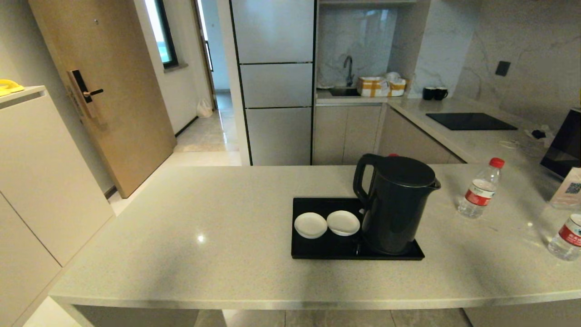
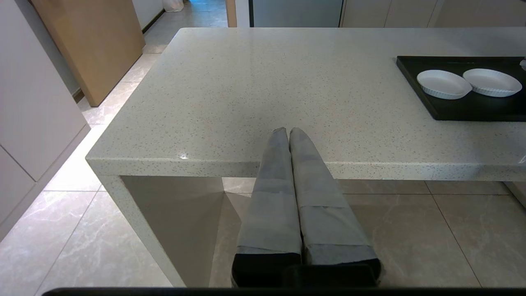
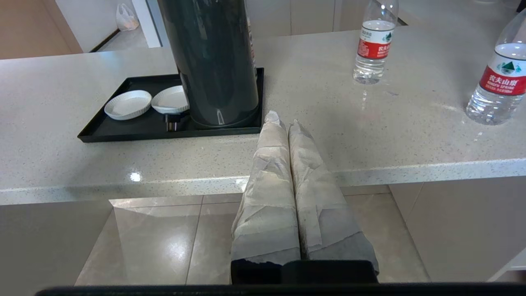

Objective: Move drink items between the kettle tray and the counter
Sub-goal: Return the bottled water to its original position

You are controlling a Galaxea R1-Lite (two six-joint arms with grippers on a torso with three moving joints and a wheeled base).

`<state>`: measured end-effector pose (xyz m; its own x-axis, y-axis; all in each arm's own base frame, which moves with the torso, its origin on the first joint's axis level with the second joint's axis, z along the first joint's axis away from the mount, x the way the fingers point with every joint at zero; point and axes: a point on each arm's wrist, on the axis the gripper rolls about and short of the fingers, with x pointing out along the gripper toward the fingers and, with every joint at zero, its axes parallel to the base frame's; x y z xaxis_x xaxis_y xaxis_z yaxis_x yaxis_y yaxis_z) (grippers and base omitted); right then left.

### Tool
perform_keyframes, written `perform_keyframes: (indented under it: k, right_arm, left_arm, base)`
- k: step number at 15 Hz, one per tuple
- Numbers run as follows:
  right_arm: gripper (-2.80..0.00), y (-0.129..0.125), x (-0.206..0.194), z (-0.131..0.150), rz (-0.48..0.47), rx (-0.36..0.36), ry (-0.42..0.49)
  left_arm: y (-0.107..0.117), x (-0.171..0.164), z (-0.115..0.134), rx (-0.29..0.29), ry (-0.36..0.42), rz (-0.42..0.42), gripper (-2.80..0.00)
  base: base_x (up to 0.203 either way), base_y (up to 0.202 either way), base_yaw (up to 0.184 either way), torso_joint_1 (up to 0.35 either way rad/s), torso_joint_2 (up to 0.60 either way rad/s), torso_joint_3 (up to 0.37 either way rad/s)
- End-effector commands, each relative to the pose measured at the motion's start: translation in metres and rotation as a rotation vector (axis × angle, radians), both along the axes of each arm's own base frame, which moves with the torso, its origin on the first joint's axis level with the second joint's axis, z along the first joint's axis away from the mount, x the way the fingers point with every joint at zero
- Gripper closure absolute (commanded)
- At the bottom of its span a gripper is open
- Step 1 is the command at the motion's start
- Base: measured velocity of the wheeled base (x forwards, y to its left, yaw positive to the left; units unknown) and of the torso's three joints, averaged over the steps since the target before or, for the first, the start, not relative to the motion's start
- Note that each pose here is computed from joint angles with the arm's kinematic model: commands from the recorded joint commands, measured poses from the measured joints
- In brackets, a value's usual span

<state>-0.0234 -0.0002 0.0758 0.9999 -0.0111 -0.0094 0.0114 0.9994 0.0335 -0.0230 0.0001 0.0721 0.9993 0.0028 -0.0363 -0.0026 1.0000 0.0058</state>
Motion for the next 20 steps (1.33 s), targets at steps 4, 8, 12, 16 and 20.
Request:
perform_keyframes:
  k: [4,8,12,16,20]
  right_arm:
    - [0.00,0.0000,0.0001,0.0002,0.002,0.002,0.004]
    - [0.00,0.0000,0.0001,0.0002,0.000,0.002,0.004]
    - [0.00,0.0000,0.0001,0.0002,0.000,0.002,0.004]
    - [0.00,0.0000,0.0001,0.0002,-0.001,0.002,0.004]
    - [0.00,0.0000,0.0000,0.0001,0.002,0.000,0.008]
  left_arm:
    - [0.0000,0.0000,-0.0001,0.000,0.001,0.000,0.00]
    - [0.0000,0.0000,-0.0001,0.000,0.000,0.002,0.00]
    - [0.0000,0.0000,0.0000,0.000,0.000,0.001,0.00]
    - [0.0000,0.0000,-0.0001,0.000,0.001,0.001,0.00]
    - [0.0000,0.0000,-0.0001,0.000,0.001,0.001,0.00]
  base:
    - [0.000,0.000,0.000,0.000,0.00,0.000]
    - [0.000,0.000,0.000,0.000,0.00,0.000]
    - [0.000,0.000,0.000,0.000,0.00,0.000]
    - [0.000,0.000,0.000,0.000,0.00,0.000]
    - [0.000,0.000,0.000,0.000,0.00,0.000]
